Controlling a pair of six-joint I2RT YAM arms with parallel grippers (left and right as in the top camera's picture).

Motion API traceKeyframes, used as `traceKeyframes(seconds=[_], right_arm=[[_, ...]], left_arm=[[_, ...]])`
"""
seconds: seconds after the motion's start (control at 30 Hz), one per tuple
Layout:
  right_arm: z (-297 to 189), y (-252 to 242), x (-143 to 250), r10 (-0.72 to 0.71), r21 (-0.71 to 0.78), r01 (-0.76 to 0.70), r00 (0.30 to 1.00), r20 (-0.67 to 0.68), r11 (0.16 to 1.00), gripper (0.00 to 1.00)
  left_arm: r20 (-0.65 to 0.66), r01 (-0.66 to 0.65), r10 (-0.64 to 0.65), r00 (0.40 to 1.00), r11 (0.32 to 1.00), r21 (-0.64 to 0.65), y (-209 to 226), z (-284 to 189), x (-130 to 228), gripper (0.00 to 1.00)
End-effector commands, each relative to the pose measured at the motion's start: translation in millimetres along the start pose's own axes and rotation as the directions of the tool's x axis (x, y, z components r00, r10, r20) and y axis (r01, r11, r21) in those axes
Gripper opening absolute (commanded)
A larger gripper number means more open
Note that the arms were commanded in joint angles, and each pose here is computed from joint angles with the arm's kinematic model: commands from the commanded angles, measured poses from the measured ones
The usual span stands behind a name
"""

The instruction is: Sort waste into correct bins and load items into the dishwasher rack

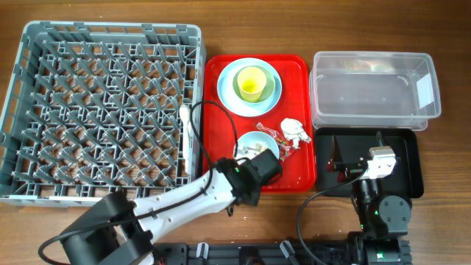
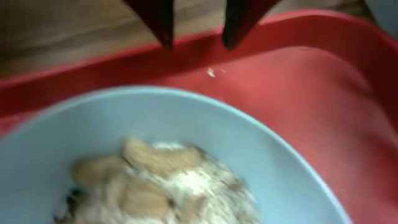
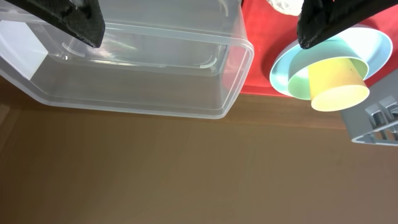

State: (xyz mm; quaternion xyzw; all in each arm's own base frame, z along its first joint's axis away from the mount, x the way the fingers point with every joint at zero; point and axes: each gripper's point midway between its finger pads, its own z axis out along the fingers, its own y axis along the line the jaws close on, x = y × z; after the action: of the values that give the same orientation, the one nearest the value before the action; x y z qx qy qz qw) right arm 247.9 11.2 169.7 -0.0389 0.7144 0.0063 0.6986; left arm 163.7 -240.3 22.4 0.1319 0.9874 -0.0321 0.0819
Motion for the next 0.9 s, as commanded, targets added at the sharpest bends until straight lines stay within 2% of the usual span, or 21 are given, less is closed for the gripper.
traceKeyframes(seconds=[0.0, 0.03, 0.07, 0.1, 0.23, 0.33, 0.37, 0.4, 0.43, 0.5, 0.6, 0.73, 0.87], right_arm=[[0, 2, 0, -0.003, -0.008, 0.003, 1.000, 0.000, 1.000, 1.00], [0, 2, 0, -0.003, -0.008, 0.003, 1.000, 0.000, 1.000, 1.00], [0, 2, 0, -0.003, -0.008, 0.003, 1.000, 0.000, 1.000, 1.00], [0, 2, 0, -0.003, -0.008, 0.003, 1.000, 0.000, 1.000, 1.00], [0, 2, 0, -0.003, -0.008, 0.003, 1.000, 0.000, 1.000, 1.00], [0, 2, 0, -0.003, -0.008, 0.003, 1.000, 0.000, 1.000, 1.00], [0, 2, 0, -0.003, -0.008, 0.003, 1.000, 0.000, 1.000, 1.00], [0, 2, 0, -0.003, -0.008, 0.003, 1.000, 0.000, 1.000, 1.00], [0, 2, 0, -0.003, -0.008, 0.003, 1.000, 0.000, 1.000, 1.00], [0, 2, 0, -0.003, -0.008, 0.003, 1.000, 0.000, 1.000, 1.00], [0, 2, 0, -0.003, -0.008, 0.003, 1.000, 0.000, 1.000, 1.00], [0, 2, 0, -0.003, -0.008, 0.003, 1.000, 0.000, 1.000, 1.00], [0, 2, 0, -0.003, -0.008, 0.003, 1.000, 0.000, 1.000, 1.00]], left_arm=[[-0.008, -0.029, 0.029, 1.000, 0.999, 0.039, -15, -5, 6, 0.23], [-0.019, -0.034, 0.036, 0.999, 0.998, 0.055, -19, -5, 9, 0.24], [-0.024, -0.040, 0.041, 0.999, 0.997, 0.059, -20, -5, 11, 0.34], [-0.025, -0.040, 0.042, 0.999, 0.998, 0.057, -20, -4, 11, 0.37], [-0.006, -0.041, 0.042, 0.999, 0.999, 0.029, -15, -1, 9, 0.37], [0.000, -0.042, 0.042, 0.999, 0.999, 0.008, -13, 3, 7, 0.29], [0.011, -0.042, 0.042, 0.999, 0.999, -0.021, -8, 5, 5, 0.08], [0.025, -0.039, 0.039, 0.999, 0.999, -0.019, -9, 6, 2, 0.04], [0.041, -0.018, 0.018, 0.999, 1.000, -0.008, -12, 7, -3, 0.04], [0.123, 0.117, -0.110, 0.986, 0.992, -0.049, -3, 5, -17, 0.04], [0.133, 0.150, -0.140, 0.981, 0.987, -0.064, 2, 7, -20, 0.04], [0.090, 0.226, -0.216, 0.972, 0.966, -0.124, 19, 28, -18, 0.04], [-0.035, 0.256, -0.261, 0.965, 0.962, -0.097, 31, 40, -15, 0.04]])
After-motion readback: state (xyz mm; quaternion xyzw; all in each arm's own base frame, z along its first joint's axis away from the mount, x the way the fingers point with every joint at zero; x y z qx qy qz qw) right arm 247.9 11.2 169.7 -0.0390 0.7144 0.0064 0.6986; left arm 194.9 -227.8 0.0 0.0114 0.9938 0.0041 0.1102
